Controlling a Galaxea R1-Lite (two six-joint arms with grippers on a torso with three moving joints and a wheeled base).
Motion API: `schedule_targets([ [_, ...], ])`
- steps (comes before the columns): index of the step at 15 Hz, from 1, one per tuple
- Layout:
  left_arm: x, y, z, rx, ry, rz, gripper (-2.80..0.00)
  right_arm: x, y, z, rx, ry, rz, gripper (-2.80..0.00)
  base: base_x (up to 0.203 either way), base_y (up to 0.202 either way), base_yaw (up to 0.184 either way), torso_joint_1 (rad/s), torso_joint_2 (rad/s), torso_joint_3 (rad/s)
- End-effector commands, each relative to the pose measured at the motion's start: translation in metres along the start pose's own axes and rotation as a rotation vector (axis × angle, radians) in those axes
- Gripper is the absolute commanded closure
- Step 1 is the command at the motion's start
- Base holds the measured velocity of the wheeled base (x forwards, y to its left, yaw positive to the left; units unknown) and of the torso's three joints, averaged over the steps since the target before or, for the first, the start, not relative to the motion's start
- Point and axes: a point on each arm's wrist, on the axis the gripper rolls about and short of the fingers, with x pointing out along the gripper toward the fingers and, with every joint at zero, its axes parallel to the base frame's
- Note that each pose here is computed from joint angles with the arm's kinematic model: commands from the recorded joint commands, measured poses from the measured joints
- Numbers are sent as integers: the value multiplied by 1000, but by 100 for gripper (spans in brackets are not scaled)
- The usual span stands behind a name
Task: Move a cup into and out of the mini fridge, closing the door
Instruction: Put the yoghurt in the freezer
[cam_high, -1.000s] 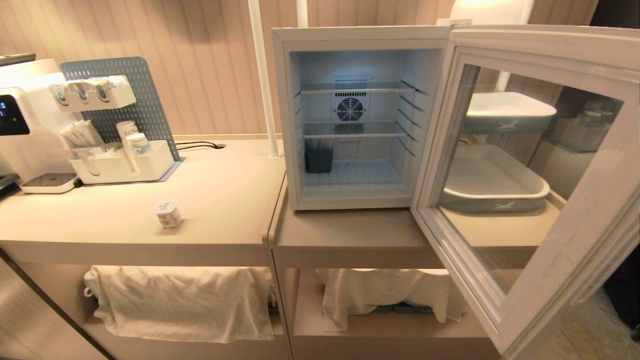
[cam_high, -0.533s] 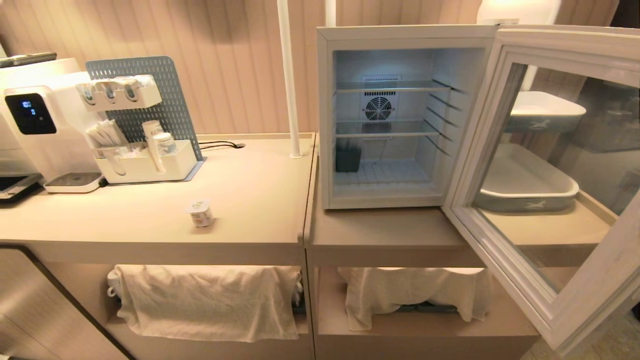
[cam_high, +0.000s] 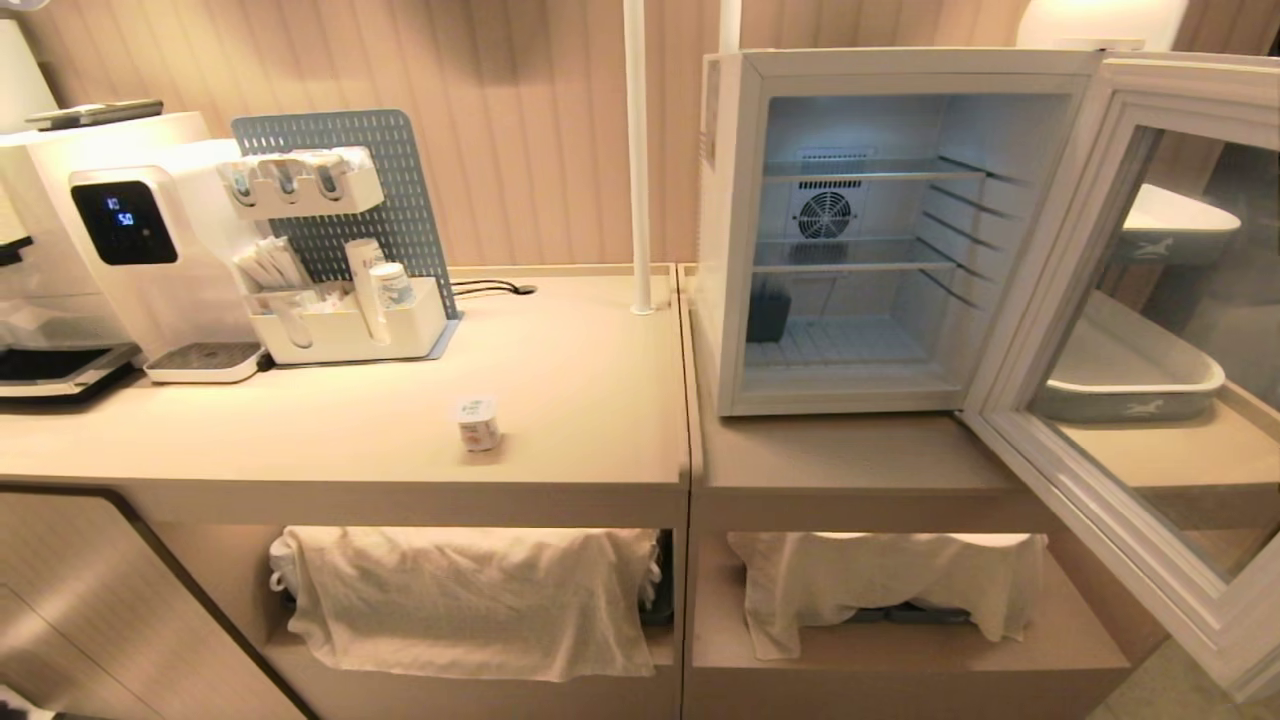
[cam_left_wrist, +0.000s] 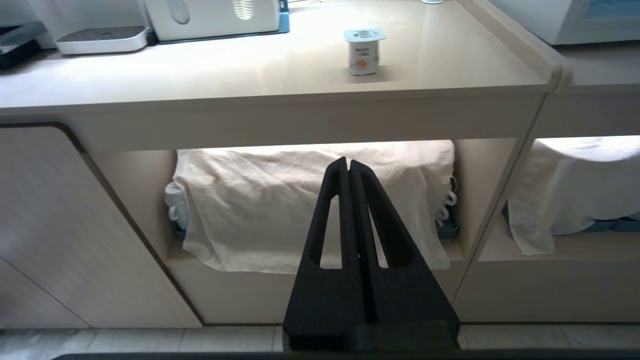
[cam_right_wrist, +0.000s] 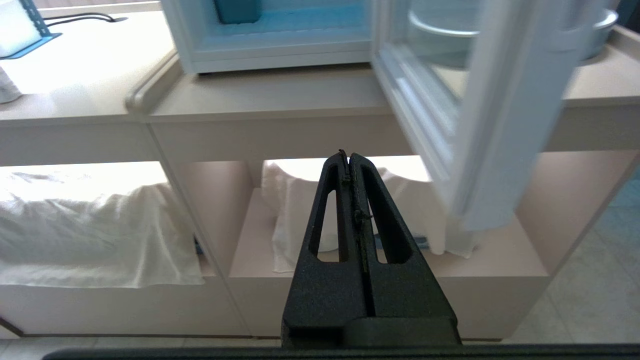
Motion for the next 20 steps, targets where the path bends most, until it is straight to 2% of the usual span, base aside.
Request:
schedule_targets([
  [1,0,0,0,-2,0,0,0,0,0,0,0,1,0,0,0,195,0,5,0,2],
  [20,0,0,0,-4,0,2,0,0,0,0,0,1,0,0,0,192,1,2,3,2],
])
